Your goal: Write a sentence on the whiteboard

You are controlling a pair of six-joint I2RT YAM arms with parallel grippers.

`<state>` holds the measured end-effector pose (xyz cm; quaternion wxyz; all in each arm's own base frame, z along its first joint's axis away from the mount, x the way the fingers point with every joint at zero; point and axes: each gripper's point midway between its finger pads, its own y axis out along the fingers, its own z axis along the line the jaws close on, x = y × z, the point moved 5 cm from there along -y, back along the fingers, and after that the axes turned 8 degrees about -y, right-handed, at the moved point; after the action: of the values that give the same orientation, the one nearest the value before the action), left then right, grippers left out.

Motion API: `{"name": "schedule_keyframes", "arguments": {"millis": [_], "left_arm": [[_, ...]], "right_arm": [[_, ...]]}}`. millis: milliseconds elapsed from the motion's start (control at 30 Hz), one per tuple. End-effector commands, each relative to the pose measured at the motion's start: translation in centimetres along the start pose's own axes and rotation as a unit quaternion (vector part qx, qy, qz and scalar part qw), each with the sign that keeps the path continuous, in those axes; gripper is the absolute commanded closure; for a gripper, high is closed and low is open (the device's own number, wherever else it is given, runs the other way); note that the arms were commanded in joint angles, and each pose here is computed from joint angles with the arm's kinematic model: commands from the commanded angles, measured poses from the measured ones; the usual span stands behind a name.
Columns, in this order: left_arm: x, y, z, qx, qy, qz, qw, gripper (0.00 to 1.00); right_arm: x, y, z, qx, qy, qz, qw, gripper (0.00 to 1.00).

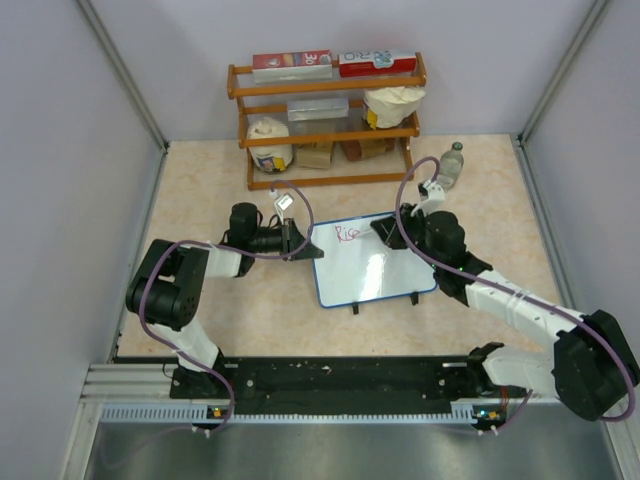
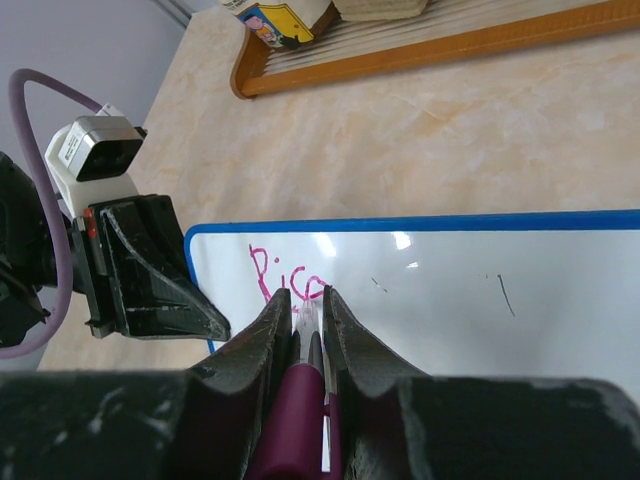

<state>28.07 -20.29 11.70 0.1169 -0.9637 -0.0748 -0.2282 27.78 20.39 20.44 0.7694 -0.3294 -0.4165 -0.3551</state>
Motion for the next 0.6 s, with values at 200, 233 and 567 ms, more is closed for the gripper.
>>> {"name": "schedule_keyframes", "arguments": {"millis": [200,233,567], "left_arm": [[0.1,0.4,1.4,0.025,0.004,-0.005,1.0,1.0],[0.1,0.4,1.4,0.025,0.003,-0.005,1.0,1.0],[0.0,0.4,1.4,0.025,0.002,-0.005,1.0,1.0]], "right_arm": [[-0.6,-0.8,-1.5,-0.04,-0.018,0.008,0.999,1.0],[-0.5,-0.9,-1.5,-0.04,-0.018,0.005,0.999,1.0],[0.7,-1.1,-1.7,-0.051,-0.012,-0.016,0.998,1.0]]}}
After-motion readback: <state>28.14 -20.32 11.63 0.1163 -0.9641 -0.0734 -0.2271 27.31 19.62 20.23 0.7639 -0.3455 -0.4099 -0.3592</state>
